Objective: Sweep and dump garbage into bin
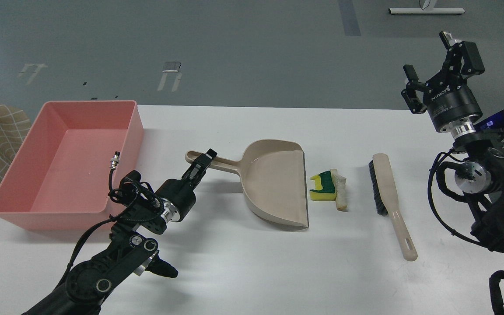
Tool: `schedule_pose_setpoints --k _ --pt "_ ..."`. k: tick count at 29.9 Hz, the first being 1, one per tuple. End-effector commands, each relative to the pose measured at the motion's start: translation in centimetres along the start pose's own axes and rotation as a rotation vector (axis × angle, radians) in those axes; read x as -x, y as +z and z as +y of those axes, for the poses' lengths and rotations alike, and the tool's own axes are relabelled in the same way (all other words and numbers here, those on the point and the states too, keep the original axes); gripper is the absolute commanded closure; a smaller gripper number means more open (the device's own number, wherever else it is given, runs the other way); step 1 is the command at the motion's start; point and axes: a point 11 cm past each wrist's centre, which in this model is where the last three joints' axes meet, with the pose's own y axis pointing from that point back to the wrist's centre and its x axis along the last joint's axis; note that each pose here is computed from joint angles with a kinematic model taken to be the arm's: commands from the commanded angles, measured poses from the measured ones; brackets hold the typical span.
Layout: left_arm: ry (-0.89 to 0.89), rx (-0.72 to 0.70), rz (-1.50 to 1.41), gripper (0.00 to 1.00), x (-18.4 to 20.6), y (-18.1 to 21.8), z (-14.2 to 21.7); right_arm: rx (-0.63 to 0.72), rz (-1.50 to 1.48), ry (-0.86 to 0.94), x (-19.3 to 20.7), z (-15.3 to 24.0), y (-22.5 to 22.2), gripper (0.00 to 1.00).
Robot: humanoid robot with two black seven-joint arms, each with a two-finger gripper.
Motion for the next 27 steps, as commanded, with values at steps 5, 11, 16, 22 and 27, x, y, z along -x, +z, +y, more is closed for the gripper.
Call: schedule_pose_setpoints --k 5,11,16,22,27 --pt "0.001 0.006 0.012 1.0 0.1 0.3 -0.1 -0.004 0.06 0.013 -1.1 0.1 -1.4 0.0" --pt "0.003 0.007 0.015 1.0 0.0 0.3 -0.1 0.143 0.263 -0.097 -2.6 1.4 -3.9 0.0" --pt "0.005 0.01 0.016 1.0 0.0 0.3 -0.1 0.356 0.496 -0.272 -3.1 5.6 -4.8 0.0" --pt "0.005 0.011 0.017 1.0 -0.1 0.2 0.0 0.579 0.637 -0.355 -5.0 12.0 -5.6 0.01" --pt "0.002 0.012 0.021 1.0 0.1 0.3 -0.1 0.744 0.784 -0.474 -5.0 17.2 -7.0 0.01"
